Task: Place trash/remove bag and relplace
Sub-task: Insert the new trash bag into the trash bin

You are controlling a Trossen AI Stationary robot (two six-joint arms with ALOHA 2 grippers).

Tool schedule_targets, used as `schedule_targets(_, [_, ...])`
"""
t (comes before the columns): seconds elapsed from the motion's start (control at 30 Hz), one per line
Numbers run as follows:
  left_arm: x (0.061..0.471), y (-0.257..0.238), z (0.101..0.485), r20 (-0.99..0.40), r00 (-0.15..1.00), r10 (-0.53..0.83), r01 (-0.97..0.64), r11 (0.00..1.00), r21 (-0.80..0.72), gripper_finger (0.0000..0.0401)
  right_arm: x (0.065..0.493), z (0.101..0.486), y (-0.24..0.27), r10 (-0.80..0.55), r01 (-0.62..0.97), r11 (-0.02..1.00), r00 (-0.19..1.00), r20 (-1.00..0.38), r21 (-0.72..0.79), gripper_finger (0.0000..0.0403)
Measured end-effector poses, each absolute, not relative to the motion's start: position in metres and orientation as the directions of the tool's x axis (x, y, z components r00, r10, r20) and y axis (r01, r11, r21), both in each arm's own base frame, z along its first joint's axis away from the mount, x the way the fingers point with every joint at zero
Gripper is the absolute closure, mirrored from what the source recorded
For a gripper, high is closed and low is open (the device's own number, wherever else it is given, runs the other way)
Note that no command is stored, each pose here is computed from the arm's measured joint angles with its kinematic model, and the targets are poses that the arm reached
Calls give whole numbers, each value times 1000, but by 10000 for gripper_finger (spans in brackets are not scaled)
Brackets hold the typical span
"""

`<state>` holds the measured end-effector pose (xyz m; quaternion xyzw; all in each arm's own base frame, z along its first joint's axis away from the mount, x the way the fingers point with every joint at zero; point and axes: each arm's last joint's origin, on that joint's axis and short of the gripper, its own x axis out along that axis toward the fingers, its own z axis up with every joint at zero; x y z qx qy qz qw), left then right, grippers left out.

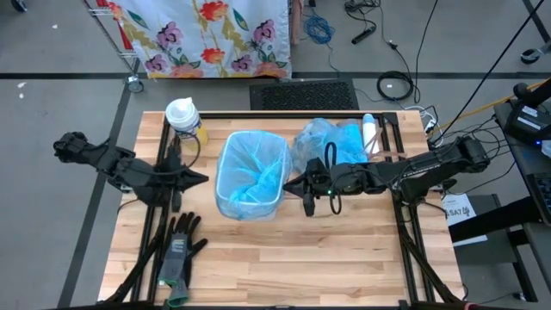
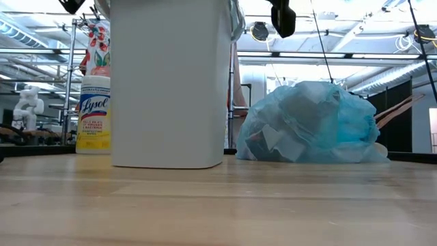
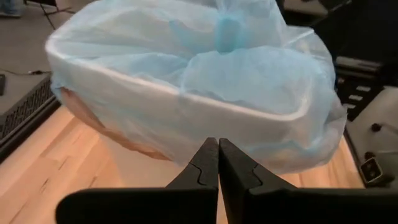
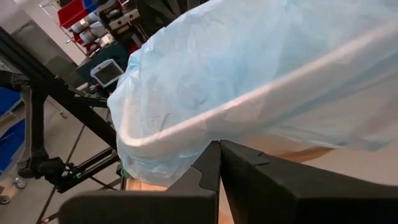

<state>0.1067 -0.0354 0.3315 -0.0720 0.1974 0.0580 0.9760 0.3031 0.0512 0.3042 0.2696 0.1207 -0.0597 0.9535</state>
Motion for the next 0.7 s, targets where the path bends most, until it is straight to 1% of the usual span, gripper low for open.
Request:
schedule_targets(0.2, [120,-35,327,-438,896,68,-126,987,-104,396,303,303,51,-49,186,849,960,-277,495,403])
schedule_targets(0.4, [133,-33,326,-450,892,35,-89,991,-98,397,305,299,52,-52,195,852,955,-291,486,403])
schedule_targets(0.57, [149,-31,306,-456,890,-16,-52,989,-136,397,314,284,53,-57,220,855,939,-338,469,403])
schedule_targets(0.7, [156,-27,286,-462,887,-33,-58,982,-181,397,321,273,53,-65,245,856,925,-375,456,403])
